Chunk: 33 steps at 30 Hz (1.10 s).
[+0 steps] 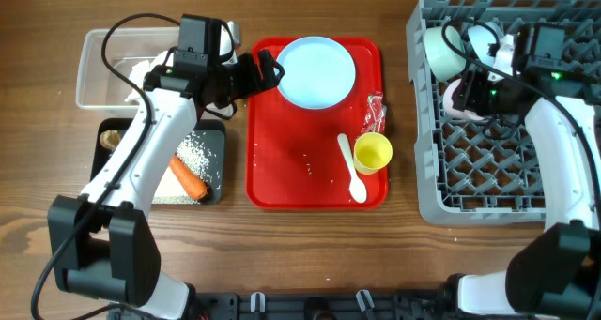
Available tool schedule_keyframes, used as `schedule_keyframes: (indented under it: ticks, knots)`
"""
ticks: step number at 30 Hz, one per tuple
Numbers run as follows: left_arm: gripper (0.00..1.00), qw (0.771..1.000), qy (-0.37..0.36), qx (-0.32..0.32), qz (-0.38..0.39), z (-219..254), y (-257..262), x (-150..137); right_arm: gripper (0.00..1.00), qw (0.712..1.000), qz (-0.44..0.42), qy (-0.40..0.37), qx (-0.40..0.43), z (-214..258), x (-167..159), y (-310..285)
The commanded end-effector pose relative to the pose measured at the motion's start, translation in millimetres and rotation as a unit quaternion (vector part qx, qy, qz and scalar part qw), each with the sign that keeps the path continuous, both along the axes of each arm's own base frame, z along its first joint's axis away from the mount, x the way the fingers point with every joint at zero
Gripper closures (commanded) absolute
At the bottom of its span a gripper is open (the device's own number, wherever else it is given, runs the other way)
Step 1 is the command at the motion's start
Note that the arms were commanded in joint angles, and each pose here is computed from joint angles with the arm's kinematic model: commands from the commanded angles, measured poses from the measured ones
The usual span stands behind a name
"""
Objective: Sort waste into correct bins and load items into the dishwasher rack
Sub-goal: 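Place the pink cup upside down in the dish rack with the right gripper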
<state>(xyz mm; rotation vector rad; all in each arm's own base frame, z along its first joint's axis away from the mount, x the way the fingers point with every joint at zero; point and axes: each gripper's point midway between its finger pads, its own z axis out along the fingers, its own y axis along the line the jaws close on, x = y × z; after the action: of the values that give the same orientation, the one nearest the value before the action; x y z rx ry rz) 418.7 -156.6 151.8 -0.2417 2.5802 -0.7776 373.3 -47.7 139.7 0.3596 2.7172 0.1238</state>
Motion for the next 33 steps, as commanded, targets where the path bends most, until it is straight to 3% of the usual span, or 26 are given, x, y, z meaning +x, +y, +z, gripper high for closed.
schedule_keyframes:
  ticks: [1, 8, 12, 15, 20, 23, 25, 27, 28, 29, 33]
  knots:
    - [0.0, 1.0, -0.003, 0.009, 0.0, -2, 1, 1, 0.5, 1.0, -0.018, 0.014, -0.019, -10, 6, -8]
    - [0.0, 1.0, -0.002, 0.009, 0.0, -2, 1, 1, 0.49, 0.999, -0.018, 0.019, -0.019, -27, 16, -10]
    - [0.0, 1.0, -0.001, 0.009, 0.0, -3, 1, 1, 0.23, 1.0, -0.01, 0.024, -0.017, -31, 17, -4]
    - [0.0, 1.0, -0.001, 0.009, 0.0, -3, 1, 1, 0.15, 1.0, -0.007, 0.017, -0.007, -29, 20, 0]
    - [0.0, 1.0, 0.001, 0.01, 0.0, -3, 2, 0, 0.09, 1.0, -0.008, -0.017, 0.019, -4, 37, 7]
    - [0.0, 1.0, 0.005, 0.01, 0.0, -4, 2, -1, 0.09, 1.0, -0.019, 0.007, 0.006, 9, 27, 1]
    - [0.0, 1.0, 0.008, 0.011, 0.0, -6, 2, -3, 0.15, 0.998, -0.038, 0.047, -0.013, 5, 9, -6]
    - [0.0, 1.0, 0.01, 0.012, 0.0, -6, 2, -3, 0.37, 0.995, -0.043, 0.081, -0.026, -2, -7, -10]
    - [0.0, 1.0, 0.01, 0.013, 0.001, -7, 3, -3, 0.59, 0.993, -0.048, 0.1, -0.041, -5, -16, -15]
    - [0.0, 1.0, 0.01, 0.013, 0.001, -7, 3, -3, 0.67, 0.991, -0.053, 0.111, -0.057, -6, -21, -20]
    - [0.0, 1.0, 0.01, 0.015, 0.002, -7, 3, -3, 0.69, 0.986, -0.083, 0.118, -0.09, -7, -25, -34]
